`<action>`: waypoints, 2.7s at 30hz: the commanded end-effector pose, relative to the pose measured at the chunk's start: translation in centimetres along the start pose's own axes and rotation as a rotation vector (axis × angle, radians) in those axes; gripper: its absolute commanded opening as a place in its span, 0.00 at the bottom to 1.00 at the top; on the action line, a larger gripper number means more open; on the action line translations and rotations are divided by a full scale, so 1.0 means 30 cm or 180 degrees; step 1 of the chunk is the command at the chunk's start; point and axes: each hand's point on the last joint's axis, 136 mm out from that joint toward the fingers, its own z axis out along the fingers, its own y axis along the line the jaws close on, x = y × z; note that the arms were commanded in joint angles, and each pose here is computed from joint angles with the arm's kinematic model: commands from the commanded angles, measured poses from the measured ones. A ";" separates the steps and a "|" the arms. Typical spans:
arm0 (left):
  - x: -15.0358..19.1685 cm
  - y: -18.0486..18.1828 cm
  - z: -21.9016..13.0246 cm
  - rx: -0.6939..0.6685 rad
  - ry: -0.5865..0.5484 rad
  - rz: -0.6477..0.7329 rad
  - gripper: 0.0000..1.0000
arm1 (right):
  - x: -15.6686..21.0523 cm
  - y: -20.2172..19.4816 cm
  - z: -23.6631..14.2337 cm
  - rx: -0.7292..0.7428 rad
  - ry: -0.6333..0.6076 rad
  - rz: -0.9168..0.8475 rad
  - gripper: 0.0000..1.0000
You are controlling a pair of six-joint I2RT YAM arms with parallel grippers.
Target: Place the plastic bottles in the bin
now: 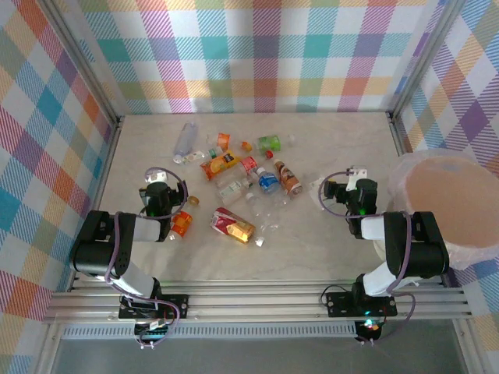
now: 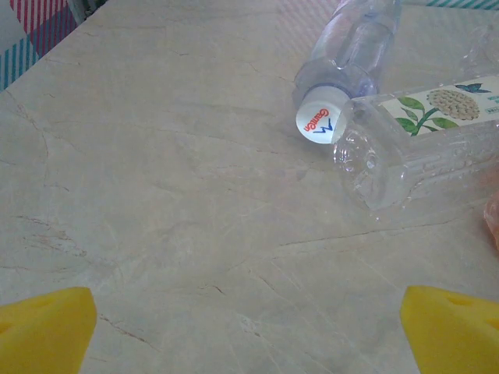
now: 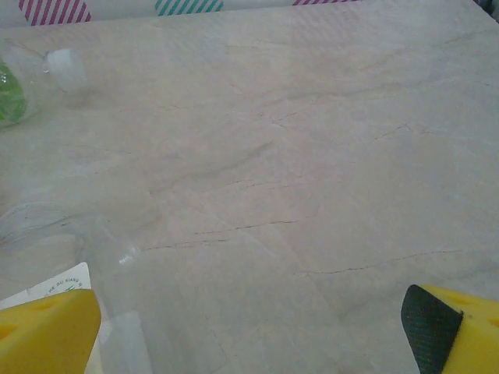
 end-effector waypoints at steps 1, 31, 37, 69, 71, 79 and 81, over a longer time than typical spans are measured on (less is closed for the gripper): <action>-0.025 -0.002 -0.005 -0.0009 -0.0107 -0.0045 1.00 | -0.047 0.009 0.003 -0.0014 -0.0156 0.0018 1.00; -0.030 -0.010 -0.009 0.0037 -0.0123 -0.0035 1.00 | -0.047 0.011 0.001 -0.0026 -0.0159 0.0020 1.00; -0.073 -0.019 -0.019 0.0067 -0.0039 0.0017 1.00 | -0.077 0.032 -0.007 -0.0125 -0.0103 -0.0029 1.00; -0.050 -0.044 -0.362 0.0193 0.1262 -0.2067 1.00 | -0.032 0.247 -0.102 -0.1439 0.1781 -0.0545 1.00; -0.003 -0.077 -0.365 0.0300 0.1484 -0.2148 1.00 | -0.012 0.248 -0.091 -0.1492 0.1880 -0.0602 1.00; 0.053 -0.085 -0.387 0.0277 0.1738 -0.2173 1.00 | 0.075 0.291 -0.069 -0.1538 0.2073 -0.1037 1.00; 0.052 -0.070 -0.400 0.0199 0.1748 -0.2125 1.00 | 0.094 0.274 -0.062 -0.1448 0.2147 -0.1108 1.00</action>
